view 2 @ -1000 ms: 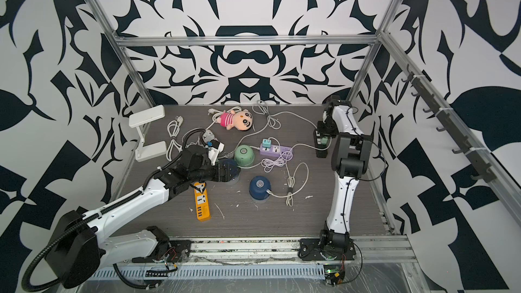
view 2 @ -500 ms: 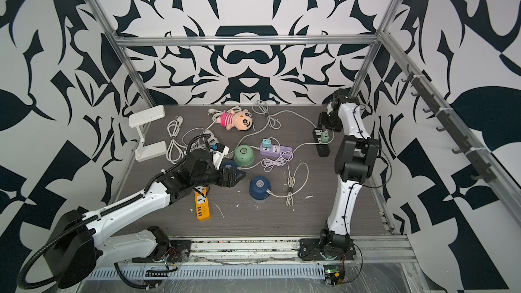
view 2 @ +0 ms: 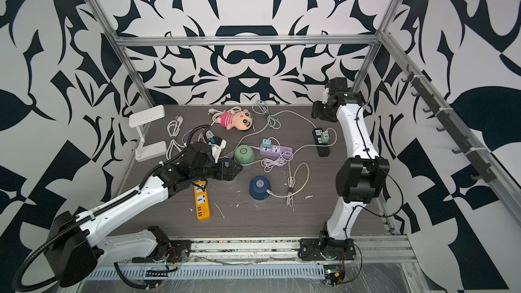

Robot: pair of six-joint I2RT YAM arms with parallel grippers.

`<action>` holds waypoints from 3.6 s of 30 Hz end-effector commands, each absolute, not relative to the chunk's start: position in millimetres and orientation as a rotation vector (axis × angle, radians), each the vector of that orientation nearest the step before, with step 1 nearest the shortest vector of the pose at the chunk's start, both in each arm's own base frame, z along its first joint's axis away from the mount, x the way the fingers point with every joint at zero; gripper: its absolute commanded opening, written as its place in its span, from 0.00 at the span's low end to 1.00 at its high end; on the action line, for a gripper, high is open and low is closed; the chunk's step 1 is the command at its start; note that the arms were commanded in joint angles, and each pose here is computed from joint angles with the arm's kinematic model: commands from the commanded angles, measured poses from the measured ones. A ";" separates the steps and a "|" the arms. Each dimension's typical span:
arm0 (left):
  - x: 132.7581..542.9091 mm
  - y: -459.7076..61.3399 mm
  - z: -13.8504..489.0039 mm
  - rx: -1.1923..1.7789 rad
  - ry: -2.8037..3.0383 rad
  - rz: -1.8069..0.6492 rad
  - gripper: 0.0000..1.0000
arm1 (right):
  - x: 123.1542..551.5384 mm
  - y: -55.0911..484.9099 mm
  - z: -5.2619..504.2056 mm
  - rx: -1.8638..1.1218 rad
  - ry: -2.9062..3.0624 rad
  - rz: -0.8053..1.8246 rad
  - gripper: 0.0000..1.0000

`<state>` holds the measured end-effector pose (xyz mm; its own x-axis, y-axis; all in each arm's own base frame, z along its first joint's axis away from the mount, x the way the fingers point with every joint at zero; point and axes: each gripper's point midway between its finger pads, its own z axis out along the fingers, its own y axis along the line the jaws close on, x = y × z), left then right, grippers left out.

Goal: Charge the cordless meat grinders
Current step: Insert the plug into the socket, then move the cordless meat grinder to the center of the board.

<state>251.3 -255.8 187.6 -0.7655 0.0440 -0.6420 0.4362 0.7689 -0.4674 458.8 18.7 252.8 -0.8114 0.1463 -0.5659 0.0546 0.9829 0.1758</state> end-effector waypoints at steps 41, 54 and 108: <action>320.1 -174.0 124.2 -0.206 2.526 -0.851 1.00 | 221.7 355.5 94.3 -0.734 2.620 0.077 0.45; 325.1 -204.0 104.5 -0.123 2.568 -0.928 0.96 | 216.6 313.0 83.4 -0.649 2.618 -0.036 0.47; 261.6 -274.3 90.3 -0.028 2.620 -0.975 0.94 | 226.5 265.7 205.0 -0.443 2.453 0.334 0.63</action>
